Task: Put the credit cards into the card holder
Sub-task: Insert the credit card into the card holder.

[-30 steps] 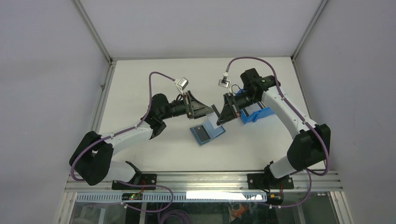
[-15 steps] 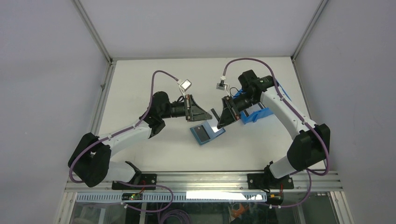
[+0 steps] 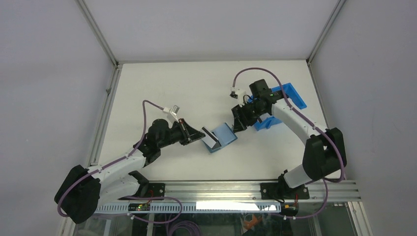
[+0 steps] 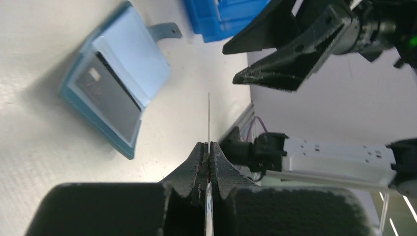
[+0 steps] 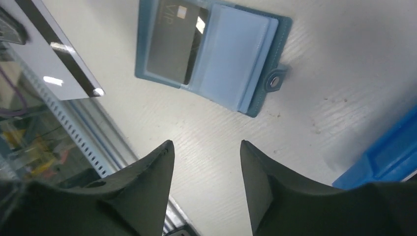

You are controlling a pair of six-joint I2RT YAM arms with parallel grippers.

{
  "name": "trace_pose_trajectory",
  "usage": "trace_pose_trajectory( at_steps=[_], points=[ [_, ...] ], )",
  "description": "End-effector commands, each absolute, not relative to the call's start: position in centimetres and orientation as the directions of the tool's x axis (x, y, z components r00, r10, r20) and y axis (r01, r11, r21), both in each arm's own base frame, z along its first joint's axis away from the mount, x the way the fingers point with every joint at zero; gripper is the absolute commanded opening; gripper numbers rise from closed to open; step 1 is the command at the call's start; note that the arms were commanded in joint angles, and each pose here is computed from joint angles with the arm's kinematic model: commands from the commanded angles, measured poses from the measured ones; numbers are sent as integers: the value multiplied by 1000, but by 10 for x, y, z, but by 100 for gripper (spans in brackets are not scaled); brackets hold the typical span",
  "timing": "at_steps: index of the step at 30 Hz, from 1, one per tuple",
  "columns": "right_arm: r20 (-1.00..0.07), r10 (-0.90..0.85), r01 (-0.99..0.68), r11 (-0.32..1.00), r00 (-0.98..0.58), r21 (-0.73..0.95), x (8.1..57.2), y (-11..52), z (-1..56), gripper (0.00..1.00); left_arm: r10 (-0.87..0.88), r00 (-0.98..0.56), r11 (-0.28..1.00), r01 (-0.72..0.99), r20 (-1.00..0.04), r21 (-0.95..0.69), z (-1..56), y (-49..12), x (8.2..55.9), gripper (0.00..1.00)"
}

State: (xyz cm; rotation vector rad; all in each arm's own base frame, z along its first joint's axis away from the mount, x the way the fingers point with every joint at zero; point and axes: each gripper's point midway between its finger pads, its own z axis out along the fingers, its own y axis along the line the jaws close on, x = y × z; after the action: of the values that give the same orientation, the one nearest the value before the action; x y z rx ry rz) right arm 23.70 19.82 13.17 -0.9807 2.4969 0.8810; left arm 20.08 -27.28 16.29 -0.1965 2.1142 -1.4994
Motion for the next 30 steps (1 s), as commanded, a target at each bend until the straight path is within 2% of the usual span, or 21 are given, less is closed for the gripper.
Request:
trace_pose_trajectory(
  at_steps=[1, 6, 10, 30],
  points=[
    [-548, -523, -720, 652, -654, 238, 279, 207, 117, 57, -493, -785, 398, 181, -376, -899, 164, -268, 224, 0],
    [-463, -528, -664, 720, -712, 200, 288, 201, 88, 62, -472, -804, 407, 166, -362, -898, 147, -281, 236, 0],
    [-427, -533, -660, 713, -730, 238, 280, 208, 74, 66, -457, -818, 421, 146, -349, -895, 130, -289, 244, 0],
    [-340, -526, -617, 739, -779, 271, 270, 213, 39, 55, -465, -851, 416, 33, -244, -909, 68, -306, 259, 0]
  ],
)
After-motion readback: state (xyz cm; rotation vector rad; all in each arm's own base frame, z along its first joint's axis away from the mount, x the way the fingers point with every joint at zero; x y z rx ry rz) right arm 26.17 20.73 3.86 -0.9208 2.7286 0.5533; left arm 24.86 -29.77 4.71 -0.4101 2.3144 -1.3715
